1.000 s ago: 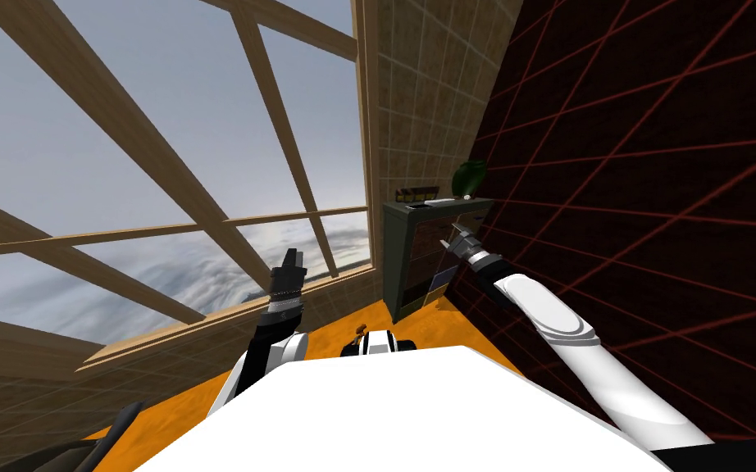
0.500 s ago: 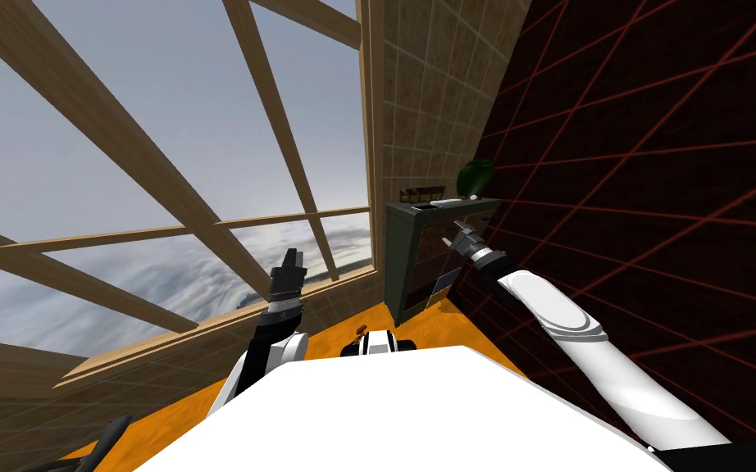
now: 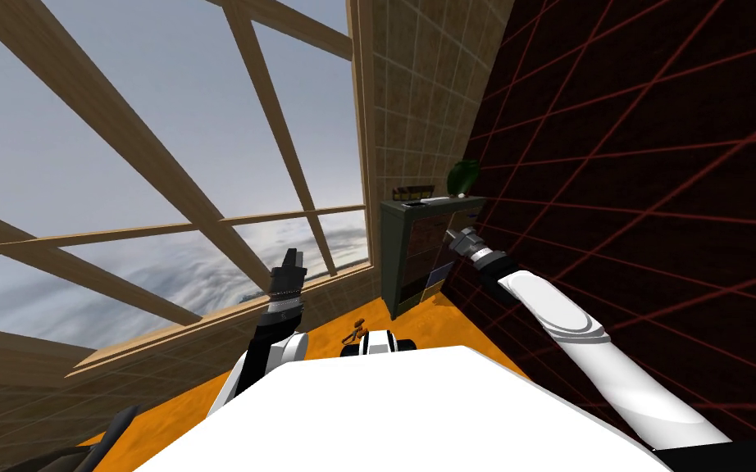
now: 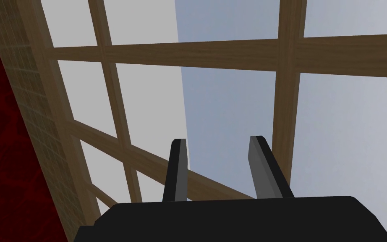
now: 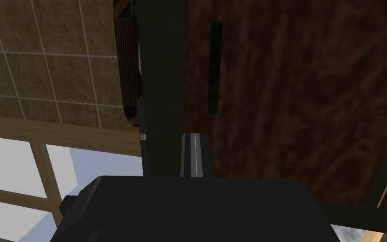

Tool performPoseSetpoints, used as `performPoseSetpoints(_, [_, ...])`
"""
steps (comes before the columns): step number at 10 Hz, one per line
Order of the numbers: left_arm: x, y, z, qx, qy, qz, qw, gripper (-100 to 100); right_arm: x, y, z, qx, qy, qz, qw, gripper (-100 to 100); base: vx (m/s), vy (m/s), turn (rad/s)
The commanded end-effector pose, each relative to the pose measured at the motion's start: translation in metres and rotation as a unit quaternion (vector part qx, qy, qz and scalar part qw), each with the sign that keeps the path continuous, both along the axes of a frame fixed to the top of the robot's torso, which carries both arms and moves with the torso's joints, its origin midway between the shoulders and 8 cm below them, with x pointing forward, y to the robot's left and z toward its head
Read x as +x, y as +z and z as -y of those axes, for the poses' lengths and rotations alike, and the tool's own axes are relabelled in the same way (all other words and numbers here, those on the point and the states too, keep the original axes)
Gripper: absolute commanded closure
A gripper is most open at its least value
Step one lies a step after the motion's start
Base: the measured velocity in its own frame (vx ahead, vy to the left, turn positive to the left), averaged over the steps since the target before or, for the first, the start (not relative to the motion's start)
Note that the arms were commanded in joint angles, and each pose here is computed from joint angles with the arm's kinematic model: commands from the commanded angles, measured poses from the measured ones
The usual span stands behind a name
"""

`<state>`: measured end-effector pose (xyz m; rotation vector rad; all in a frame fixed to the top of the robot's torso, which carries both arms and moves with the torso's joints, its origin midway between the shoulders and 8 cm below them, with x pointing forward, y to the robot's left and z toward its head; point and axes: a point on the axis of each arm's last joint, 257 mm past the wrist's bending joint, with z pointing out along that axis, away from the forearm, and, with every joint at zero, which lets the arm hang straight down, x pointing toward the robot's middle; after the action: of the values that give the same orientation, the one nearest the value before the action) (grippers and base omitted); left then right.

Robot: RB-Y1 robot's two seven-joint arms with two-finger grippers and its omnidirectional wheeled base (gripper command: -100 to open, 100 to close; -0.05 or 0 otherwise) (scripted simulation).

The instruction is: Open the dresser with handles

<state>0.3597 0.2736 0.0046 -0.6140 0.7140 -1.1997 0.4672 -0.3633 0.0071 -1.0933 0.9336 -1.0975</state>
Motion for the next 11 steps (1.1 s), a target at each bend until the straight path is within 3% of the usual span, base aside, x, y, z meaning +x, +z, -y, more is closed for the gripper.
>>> performPoseSetpoints(1, [0.000,0.000,0.000,0.000,0.000,0.000,1.0000,0,-0.001,0.002,-0.001,0.000,0.003,0.000,1.0000,100,-0.091,-0.027,-0.013])
performPoseSetpoints(2, [0.000,0.000,0.000,0.000,0.000,0.000,1.0000,0,0.000,-0.002,0.001,0.000,-0.002,-0.001,1.0000,-100,0.071,0.011,0.078])
performPoseSetpoints(6, [0.000,0.000,0.000,0.000,0.000,0.000,1.0000,0,0.003,-0.011,0.005,-0.002,-0.012,-0.004,0.9999,-100,0.168,0.009,0.054])
performPoseSetpoints(8, [0.000,0.000,0.000,0.000,0.000,0.000,1.0000,0,0.004,0.000,0.011,-0.002,-0.007,-0.003,1.0000,-100,0.093,0.025,-0.004])
performPoseSetpoints(9, [0.000,0.000,0.000,0.000,0.000,0.000,1.0000,0,0.003,-0.004,0.009,-0.001,-0.009,-0.003,1.0000,-100,0.067,0.033,-0.012])
performPoseSetpoints(10, [0.000,0.000,0.000,0.000,0.000,0.000,1.0000,0,0.003,-0.003,0.010,-0.001,-0.009,-0.003,1.0000,100,0.010,0.005,0.003])
performPoseSetpoints(11, [0.000,0.000,0.000,0.000,0.000,0.000,1.0000,0,0.002,-0.001,0.006,-0.001,-0.003,-0.003,1.0000,100,-0.106,-0.039,-0.061])
